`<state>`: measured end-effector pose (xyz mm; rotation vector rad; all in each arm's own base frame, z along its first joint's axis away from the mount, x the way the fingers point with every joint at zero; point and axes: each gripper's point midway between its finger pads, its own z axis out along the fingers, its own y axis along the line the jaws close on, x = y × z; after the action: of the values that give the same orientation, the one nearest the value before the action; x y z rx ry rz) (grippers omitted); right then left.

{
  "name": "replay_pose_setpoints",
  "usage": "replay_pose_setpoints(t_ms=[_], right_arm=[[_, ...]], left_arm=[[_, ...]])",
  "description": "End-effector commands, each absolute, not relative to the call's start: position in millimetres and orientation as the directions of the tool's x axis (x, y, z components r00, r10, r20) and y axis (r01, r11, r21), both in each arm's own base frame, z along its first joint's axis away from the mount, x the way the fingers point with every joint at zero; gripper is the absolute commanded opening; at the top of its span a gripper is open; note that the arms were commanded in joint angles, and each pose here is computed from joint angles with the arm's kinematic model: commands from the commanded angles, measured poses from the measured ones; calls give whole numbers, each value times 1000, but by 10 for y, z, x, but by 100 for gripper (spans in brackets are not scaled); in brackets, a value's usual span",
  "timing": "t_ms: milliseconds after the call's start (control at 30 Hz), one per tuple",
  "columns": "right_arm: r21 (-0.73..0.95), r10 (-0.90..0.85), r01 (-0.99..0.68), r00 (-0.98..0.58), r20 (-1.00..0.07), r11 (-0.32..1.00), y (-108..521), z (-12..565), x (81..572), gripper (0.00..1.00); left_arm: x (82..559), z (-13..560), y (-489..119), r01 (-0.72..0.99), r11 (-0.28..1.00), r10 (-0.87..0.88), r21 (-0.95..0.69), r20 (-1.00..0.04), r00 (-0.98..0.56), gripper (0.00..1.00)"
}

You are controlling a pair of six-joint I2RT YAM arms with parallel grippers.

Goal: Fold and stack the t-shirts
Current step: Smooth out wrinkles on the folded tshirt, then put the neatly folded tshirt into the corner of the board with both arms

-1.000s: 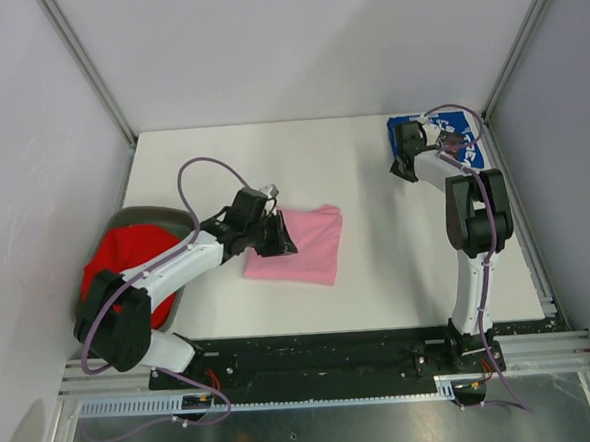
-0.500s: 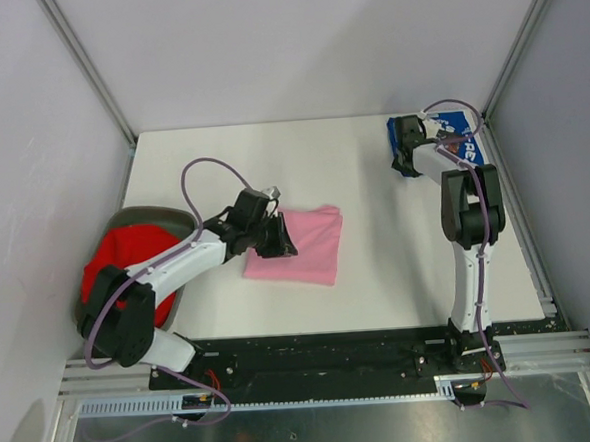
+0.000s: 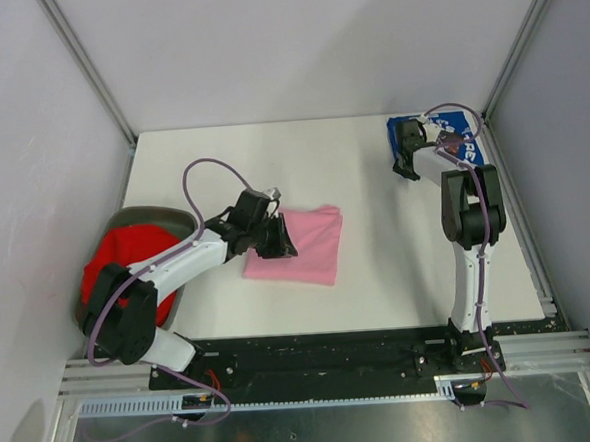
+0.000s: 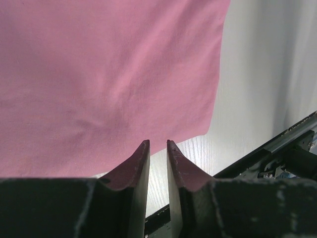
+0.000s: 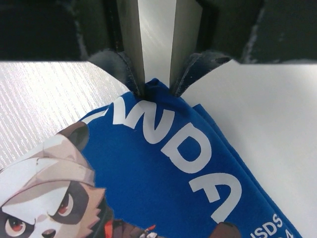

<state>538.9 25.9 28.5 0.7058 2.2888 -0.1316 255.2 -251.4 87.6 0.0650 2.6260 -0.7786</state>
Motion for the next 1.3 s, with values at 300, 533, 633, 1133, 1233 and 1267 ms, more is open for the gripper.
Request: replay_pose_setpoints(t_ms=[300, 533, 633, 1133, 1233, 1267], right_arm=[[133, 484, 538, -591, -646, 833, 321, 416, 5205, 0], [185, 510, 511, -623, -593, 839, 624, 449, 4802, 0], [212, 515, 490, -646, -564, 846, 823, 442, 4613, 0], [316, 469, 354, -751, -464, 880, 1734, 336, 3847, 1], [318, 435, 308, -747, -502, 897, 1746, 534, 3823, 22], [326, 415, 275, -743, -525, 905, 1776, 644, 3824, 31]], left_arm=[[2583, 989, -2503, 175, 837, -77, -519, -428, -900, 24], [2524, 933, -2356, 116, 857, -132, -501, -433, -892, 24], [2484, 912, -2293, 96, 861, -155, -500, -437, -886, 25], [2280, 807, -1965, 14, 867, -245, -498, -450, -859, 27], [2301, 789, -1853, -18, 868, -277, -497, -454, -847, 29], [2324, 790, -1804, -33, 866, -293, -498, -455, -841, 31]])
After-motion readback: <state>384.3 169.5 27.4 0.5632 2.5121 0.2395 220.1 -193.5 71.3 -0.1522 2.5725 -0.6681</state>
